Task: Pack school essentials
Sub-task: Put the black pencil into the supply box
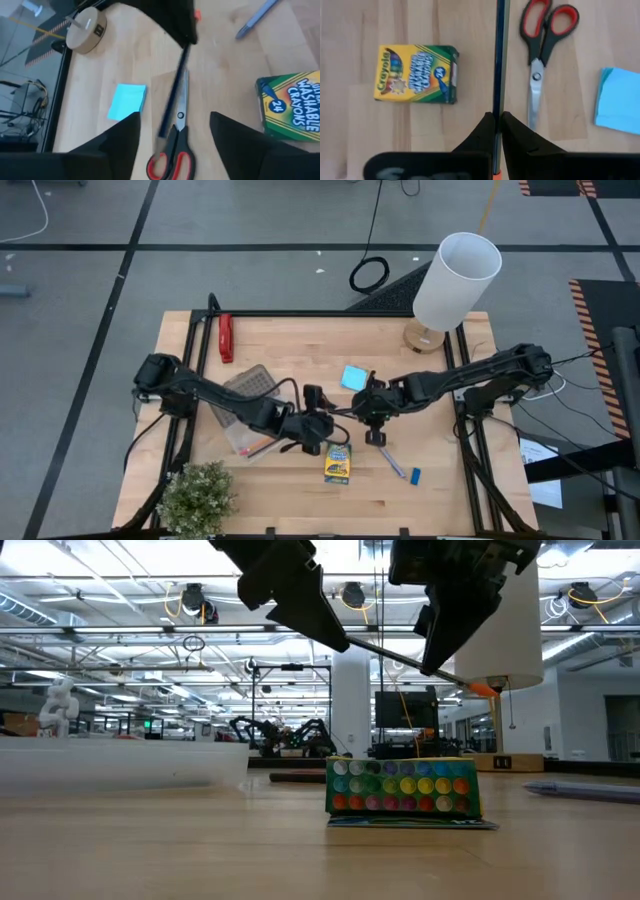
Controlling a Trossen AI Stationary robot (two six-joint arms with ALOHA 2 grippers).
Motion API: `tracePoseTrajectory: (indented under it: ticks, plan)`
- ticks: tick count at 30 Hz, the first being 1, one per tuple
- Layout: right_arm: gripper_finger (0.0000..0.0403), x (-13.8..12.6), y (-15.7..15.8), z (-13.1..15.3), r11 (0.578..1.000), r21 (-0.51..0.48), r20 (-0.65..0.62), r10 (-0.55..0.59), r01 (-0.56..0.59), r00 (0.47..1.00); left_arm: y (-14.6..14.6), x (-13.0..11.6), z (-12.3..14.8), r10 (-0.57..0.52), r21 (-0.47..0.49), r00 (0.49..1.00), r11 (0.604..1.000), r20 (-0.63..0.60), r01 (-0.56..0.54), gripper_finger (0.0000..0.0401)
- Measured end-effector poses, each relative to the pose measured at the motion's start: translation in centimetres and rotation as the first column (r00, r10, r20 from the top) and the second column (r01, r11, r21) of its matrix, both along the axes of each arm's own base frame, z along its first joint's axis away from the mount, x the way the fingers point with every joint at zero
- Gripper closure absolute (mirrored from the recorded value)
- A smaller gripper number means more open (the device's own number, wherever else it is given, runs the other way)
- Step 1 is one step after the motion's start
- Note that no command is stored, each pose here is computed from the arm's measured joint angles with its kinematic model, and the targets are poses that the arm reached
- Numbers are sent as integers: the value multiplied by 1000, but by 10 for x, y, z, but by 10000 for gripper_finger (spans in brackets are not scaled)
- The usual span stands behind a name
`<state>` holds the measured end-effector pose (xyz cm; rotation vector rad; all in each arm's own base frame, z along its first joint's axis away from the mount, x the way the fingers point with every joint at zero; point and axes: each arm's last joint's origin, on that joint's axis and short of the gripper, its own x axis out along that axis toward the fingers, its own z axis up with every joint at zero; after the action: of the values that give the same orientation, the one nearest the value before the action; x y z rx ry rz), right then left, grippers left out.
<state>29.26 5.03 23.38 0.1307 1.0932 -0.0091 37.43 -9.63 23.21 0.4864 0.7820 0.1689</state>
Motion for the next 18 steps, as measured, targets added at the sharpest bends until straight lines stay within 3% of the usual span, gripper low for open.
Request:
tracePoseTrajectory:
  ticks: [9, 18]
  plan:
    - [394, 2, 0, 0, 1000, -5, 16, 13, -13, 1000, 3, 1, 0, 14, -8, 1000, 1000, 3, -14, 270]
    - [394, 1, 0, 0, 1000, -11, 14, 22, -22, 1000, 4, 1, 0, 2, -4, 1000, 1000, -5, -2, 352]
